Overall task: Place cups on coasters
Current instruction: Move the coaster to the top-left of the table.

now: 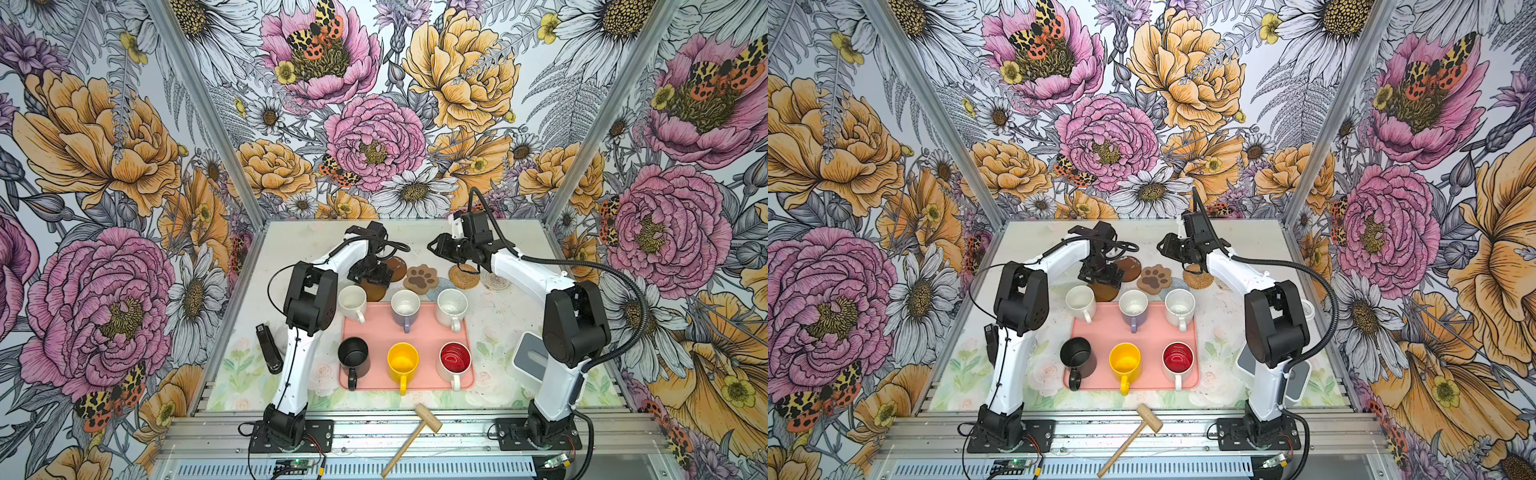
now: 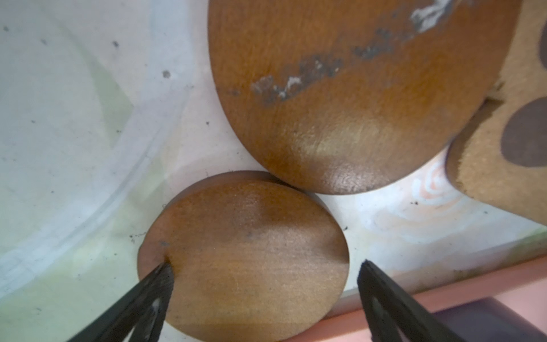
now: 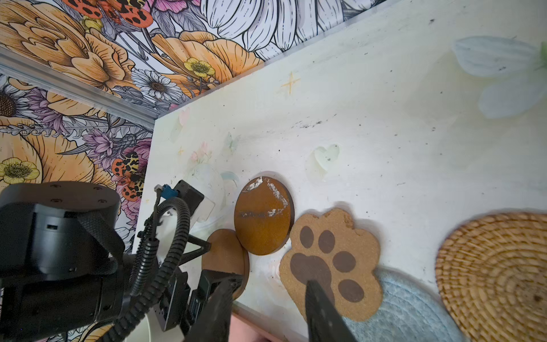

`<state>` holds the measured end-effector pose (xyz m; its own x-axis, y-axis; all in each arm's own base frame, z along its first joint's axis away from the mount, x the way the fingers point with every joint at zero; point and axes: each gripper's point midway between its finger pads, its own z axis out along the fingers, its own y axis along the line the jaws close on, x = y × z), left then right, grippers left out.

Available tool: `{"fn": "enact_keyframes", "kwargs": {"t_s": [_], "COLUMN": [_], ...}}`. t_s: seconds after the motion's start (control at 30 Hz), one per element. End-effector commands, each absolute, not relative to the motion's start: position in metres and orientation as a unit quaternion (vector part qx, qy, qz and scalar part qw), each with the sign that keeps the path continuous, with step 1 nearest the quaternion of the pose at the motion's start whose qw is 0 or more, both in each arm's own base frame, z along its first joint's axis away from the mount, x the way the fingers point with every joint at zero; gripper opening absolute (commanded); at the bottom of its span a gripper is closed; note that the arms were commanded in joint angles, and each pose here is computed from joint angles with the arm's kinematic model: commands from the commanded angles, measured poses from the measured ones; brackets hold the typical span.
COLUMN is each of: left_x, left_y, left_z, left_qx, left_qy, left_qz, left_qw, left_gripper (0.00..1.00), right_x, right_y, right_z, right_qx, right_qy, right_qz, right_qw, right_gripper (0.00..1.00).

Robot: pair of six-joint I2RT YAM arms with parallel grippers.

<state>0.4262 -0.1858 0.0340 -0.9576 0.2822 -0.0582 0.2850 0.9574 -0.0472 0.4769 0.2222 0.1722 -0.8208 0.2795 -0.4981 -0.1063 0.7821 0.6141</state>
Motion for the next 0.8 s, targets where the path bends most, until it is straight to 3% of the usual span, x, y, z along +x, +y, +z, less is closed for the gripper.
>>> {"fn": "enact_keyframes", "kwargs": {"t_s": [0.0,0.27,0.77], "left_x": [0.417,0.426,0.441], "left_y": [-0.172,-0.148,-0.135], "left_z": [-0.011,-0.019,-0.011], "left_qx": [0.13,0.113,0.088], "left_qy": [0.991,0.992,0.995], "left_qz": [0.006,0.053,0.055], "left_qw": [-0.022,-0.017,0.001], "left_gripper": [0.99,0.99,0.99], "right_x": [0.476,0.475,0.474], "right_y": [0.215,0.211,0.206], "right_z": [0.191,0.19,0.189], "right_qx": [0.045,0.049,0.053], "right_qy": [0.889,0.89,0.891], "right_qz": [0.323,0.319,0.316], "right_qw": [0.32,0.321,0.322], "right_gripper": [0.43,0.43,0.43]}}
